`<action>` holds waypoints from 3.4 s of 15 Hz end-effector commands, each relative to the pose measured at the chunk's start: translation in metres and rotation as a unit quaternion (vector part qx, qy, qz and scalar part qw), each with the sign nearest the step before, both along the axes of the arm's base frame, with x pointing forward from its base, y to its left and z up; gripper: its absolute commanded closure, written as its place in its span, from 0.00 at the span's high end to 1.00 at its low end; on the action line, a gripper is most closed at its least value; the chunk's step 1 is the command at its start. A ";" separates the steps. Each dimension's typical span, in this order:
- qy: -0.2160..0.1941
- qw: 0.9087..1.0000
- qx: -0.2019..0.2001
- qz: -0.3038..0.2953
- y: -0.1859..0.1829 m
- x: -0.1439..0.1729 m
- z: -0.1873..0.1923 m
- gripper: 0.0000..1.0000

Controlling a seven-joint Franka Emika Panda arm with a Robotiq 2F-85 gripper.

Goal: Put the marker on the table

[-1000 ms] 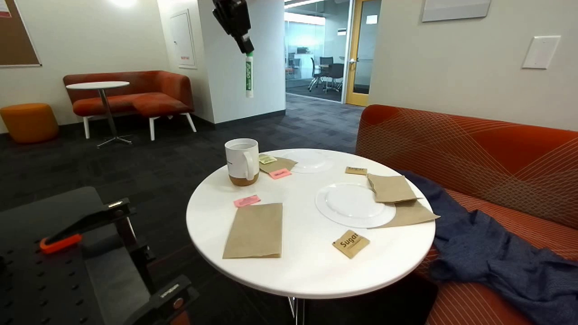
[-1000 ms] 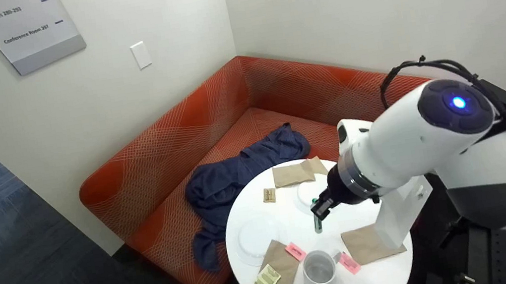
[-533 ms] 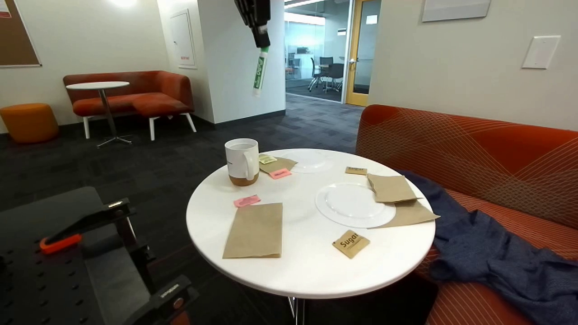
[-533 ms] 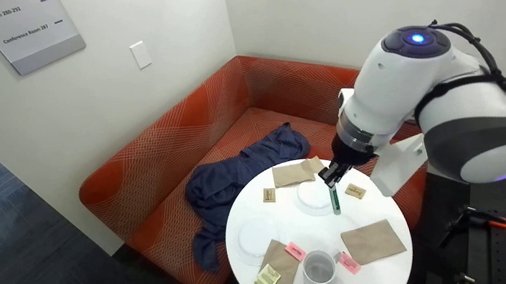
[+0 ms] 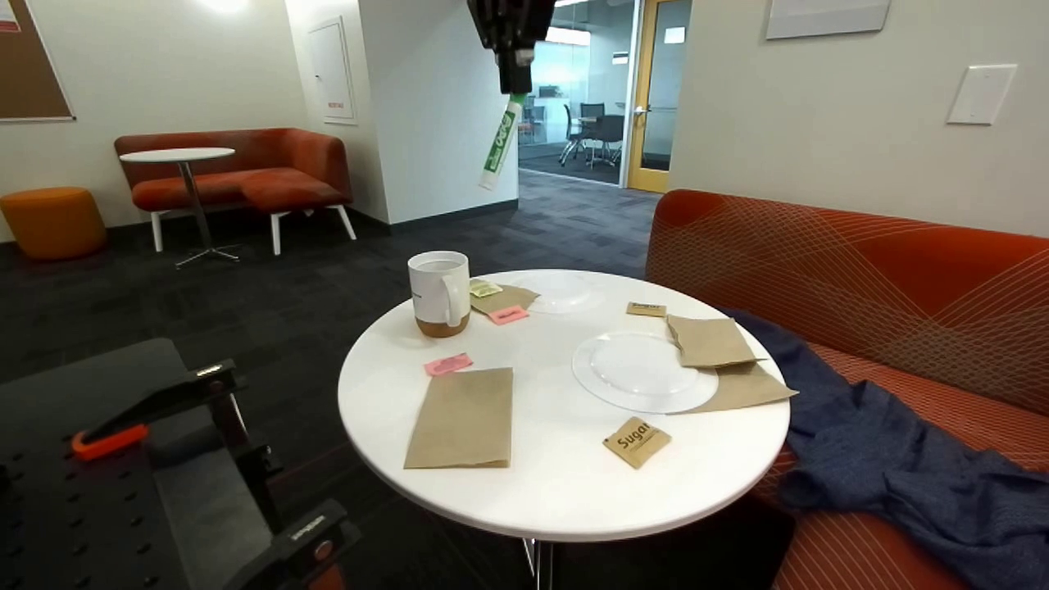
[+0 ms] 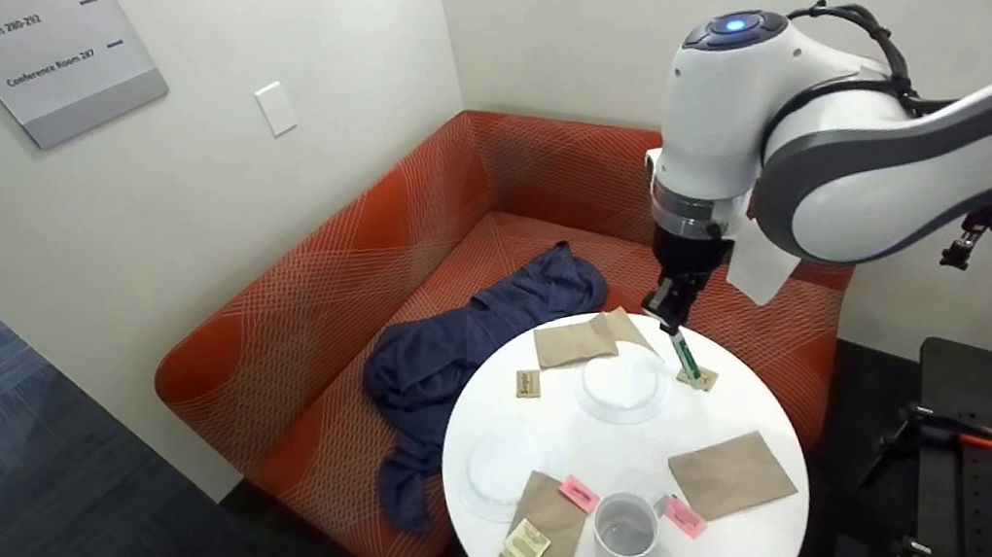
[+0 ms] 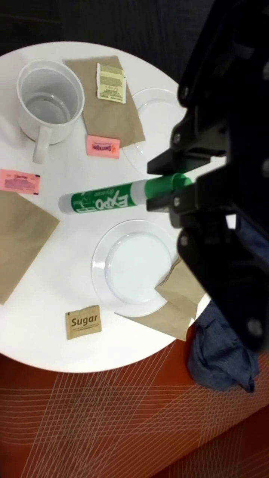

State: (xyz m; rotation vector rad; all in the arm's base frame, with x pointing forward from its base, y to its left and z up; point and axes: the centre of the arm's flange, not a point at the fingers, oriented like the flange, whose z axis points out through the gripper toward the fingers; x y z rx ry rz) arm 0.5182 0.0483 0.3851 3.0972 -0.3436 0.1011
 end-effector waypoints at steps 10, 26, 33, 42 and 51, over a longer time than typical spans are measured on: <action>0.090 0.990 -0.008 0.107 -0.018 0.083 -0.076 0.05; 0.187 0.960 0.034 0.204 -0.014 0.153 -0.205 0.05; 0.223 0.948 0.048 0.223 -0.010 0.166 -0.246 0.05; 0.251 0.935 0.059 0.242 0.000 0.181 -0.281 0.05; 0.261 0.934 0.056 0.238 0.010 0.186 -0.287 0.66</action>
